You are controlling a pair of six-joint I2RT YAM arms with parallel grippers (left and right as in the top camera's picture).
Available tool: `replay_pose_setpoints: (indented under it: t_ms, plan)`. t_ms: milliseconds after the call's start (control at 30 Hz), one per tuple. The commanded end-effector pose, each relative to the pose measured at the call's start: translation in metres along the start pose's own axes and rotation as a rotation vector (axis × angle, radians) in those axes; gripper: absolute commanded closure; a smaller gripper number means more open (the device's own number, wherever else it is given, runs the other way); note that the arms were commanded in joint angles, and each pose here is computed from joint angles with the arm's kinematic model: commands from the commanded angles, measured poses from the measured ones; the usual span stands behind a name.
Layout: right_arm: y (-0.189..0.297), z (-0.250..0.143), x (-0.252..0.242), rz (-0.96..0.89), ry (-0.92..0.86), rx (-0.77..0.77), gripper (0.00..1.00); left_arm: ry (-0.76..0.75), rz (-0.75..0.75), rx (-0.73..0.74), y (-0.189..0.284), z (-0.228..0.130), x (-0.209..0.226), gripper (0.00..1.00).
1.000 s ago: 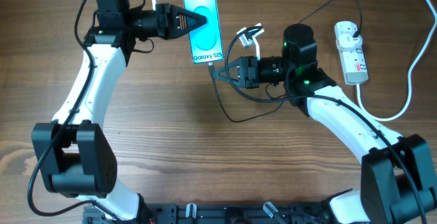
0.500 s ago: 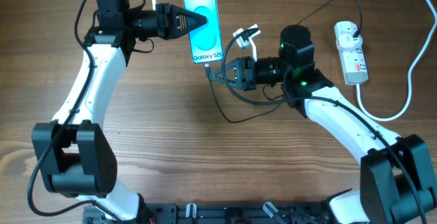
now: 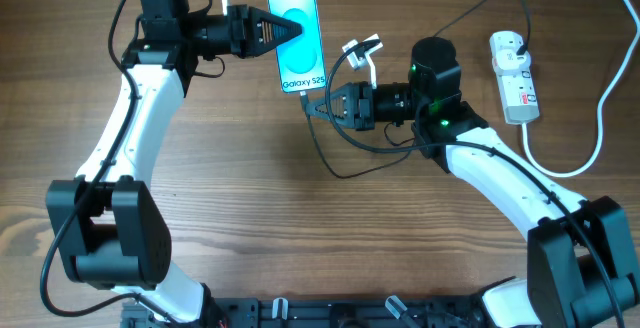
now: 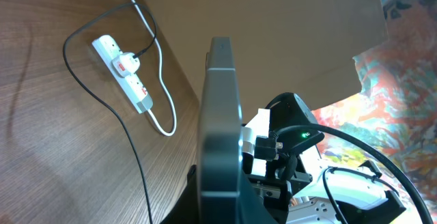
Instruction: Plug charger to phone and switch on socket
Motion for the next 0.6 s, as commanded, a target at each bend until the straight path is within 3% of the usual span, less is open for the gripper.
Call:
replay_pose_setpoints:
  t_ms: [0,567]
  plan:
    - [0.0007,0.0008,-0.0069,-0.019,-0.005,-0.015,0.95,-0.034,-0.022,0.016,0.0019,-0.0019,-0.015,0.96]
    - [0.0082,0.0046,-0.0119,-0.038,-0.012,-0.033,0.96,-0.034,-0.022,0.015,0.0021,-0.0018,-0.015,0.96]
Point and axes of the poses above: each gripper's point midway between its finger pads, its own y axis back along the fingers, its own x axis along the line the jaws close on, z = x × y, the point moved 4 cm from there along y, back along the fingers, and after that the axes turned 14 degrees about y, right-handed, at the moved point
